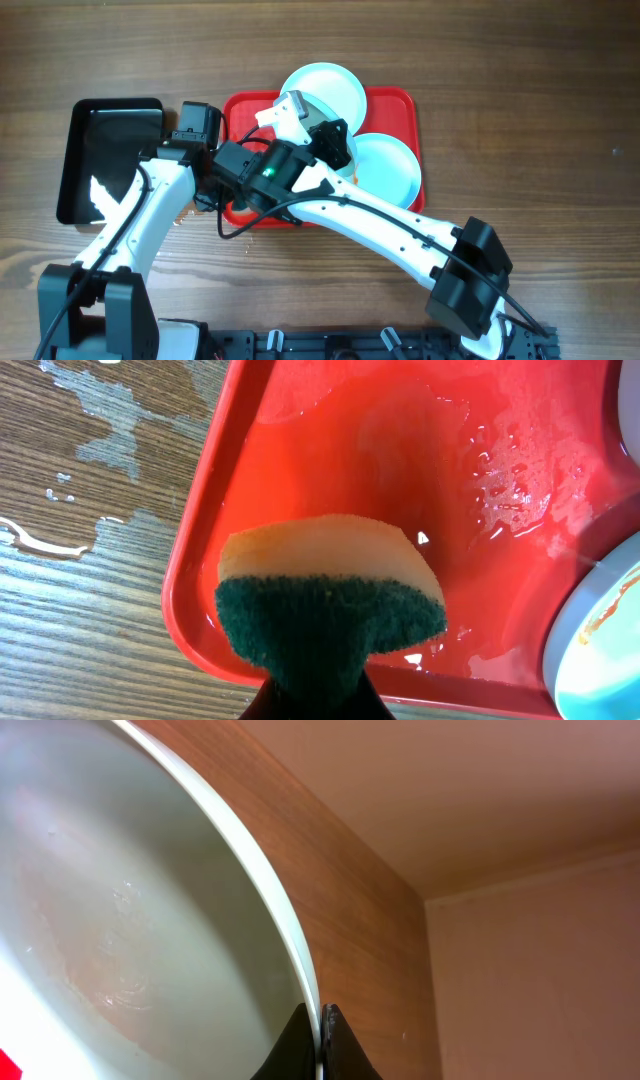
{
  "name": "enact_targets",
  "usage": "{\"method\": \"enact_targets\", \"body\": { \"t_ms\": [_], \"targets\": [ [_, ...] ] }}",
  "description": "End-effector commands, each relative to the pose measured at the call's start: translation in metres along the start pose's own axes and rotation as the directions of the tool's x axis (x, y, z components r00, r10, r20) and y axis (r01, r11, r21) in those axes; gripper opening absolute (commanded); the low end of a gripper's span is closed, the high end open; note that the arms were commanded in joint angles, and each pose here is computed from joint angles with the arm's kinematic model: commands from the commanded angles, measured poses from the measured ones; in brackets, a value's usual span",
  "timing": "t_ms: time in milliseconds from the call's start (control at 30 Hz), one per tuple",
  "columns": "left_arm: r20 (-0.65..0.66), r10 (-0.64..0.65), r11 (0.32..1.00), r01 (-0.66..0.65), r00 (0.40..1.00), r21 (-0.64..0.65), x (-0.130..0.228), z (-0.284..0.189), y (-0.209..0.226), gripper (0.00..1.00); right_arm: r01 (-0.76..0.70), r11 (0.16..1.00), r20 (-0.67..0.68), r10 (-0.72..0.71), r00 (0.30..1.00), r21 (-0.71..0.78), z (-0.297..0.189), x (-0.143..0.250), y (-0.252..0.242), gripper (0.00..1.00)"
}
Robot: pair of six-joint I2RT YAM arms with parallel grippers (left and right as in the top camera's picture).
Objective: Clean dirty plates on tray and stack at the side
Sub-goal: 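Raise the plate higher with the right gripper over the red tray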
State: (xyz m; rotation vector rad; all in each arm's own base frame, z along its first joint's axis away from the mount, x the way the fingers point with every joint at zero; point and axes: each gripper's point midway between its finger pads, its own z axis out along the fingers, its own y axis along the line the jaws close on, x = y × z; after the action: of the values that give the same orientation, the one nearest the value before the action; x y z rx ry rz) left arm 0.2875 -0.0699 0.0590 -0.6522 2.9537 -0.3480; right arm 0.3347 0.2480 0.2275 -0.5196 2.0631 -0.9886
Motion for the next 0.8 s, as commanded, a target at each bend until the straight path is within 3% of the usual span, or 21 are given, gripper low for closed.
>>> {"method": "enact_targets", "body": {
  "t_ms": [0, 767],
  "targets": [
    [-0.003, 0.006, 1.0, -0.006, 1.0, -0.016, -0.0002, 0.0033, 0.0052, 0.04, -0.048, 0.998, 0.042, 0.046, 0.998, 0.033, -0.0057, -0.0122, -0.0201, 0.04],
    [-0.003, 0.006, 1.0, -0.006, 1.0, -0.016, -0.0002, 0.0032, 0.0053, 0.04, -0.062, 0.998, 0.035, 0.062, 0.998, 0.011, -0.0056, -0.0117, -0.016, 0.04]
  ]
}}
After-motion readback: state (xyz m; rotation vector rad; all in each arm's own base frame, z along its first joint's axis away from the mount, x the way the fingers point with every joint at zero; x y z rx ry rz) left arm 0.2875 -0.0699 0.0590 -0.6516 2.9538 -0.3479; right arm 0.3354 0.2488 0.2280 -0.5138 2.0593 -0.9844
